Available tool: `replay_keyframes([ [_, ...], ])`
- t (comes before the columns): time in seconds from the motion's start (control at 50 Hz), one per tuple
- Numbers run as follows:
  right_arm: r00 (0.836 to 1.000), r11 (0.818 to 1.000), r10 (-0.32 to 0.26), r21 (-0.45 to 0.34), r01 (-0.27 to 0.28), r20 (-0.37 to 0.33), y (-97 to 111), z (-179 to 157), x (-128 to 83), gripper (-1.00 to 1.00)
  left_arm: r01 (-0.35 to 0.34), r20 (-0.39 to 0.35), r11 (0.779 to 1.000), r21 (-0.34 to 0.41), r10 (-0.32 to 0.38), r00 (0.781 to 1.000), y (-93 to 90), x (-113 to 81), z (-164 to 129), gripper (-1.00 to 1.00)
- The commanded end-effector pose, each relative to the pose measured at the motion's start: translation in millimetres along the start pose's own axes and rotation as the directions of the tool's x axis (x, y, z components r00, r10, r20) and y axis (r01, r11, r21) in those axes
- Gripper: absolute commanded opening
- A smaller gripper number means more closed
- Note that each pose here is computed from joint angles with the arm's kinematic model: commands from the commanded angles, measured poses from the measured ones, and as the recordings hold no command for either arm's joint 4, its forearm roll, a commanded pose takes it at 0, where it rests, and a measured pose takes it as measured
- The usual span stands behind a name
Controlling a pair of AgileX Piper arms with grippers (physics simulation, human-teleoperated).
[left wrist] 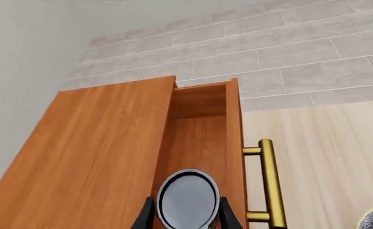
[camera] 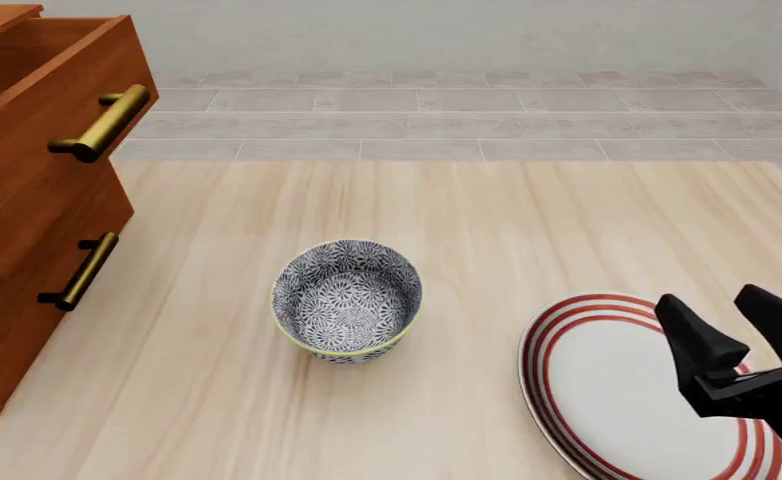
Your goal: Put the ketchup in the top drawer of the cabinet.
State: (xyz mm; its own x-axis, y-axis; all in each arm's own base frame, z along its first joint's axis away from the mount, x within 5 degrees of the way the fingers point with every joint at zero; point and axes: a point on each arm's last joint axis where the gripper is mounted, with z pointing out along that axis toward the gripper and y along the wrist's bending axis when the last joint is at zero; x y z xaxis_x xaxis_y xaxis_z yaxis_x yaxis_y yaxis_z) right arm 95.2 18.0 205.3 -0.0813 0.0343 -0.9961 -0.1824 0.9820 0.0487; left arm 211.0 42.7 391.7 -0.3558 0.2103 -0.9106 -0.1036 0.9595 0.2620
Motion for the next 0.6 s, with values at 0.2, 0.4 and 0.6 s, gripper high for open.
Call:
replay_keyframes([
  [0.2,1.0,1.0,-0.002,-0.003,0.002,-0.005,0,1,0,1.0,-0.013,0.0,1.0,0.0,0.013,1.0,-1.0,2.6,0,1.0],
  [0.4,1.0,1.0,-0.002,-0.001,0.002,-0.005,0,1,0,1.0,-0.02,0.02,1.0,0.008,0.02,1.0,-2.5,-2.8,-11,1.0],
  [0.6,1.0,1.0,-0.002,-0.003,0.002,-0.005,0,1,0,1.0,-0.038,0.072,0.999,0.031,0.036,0.997,-5.7,-15.3,-43,1.0],
])
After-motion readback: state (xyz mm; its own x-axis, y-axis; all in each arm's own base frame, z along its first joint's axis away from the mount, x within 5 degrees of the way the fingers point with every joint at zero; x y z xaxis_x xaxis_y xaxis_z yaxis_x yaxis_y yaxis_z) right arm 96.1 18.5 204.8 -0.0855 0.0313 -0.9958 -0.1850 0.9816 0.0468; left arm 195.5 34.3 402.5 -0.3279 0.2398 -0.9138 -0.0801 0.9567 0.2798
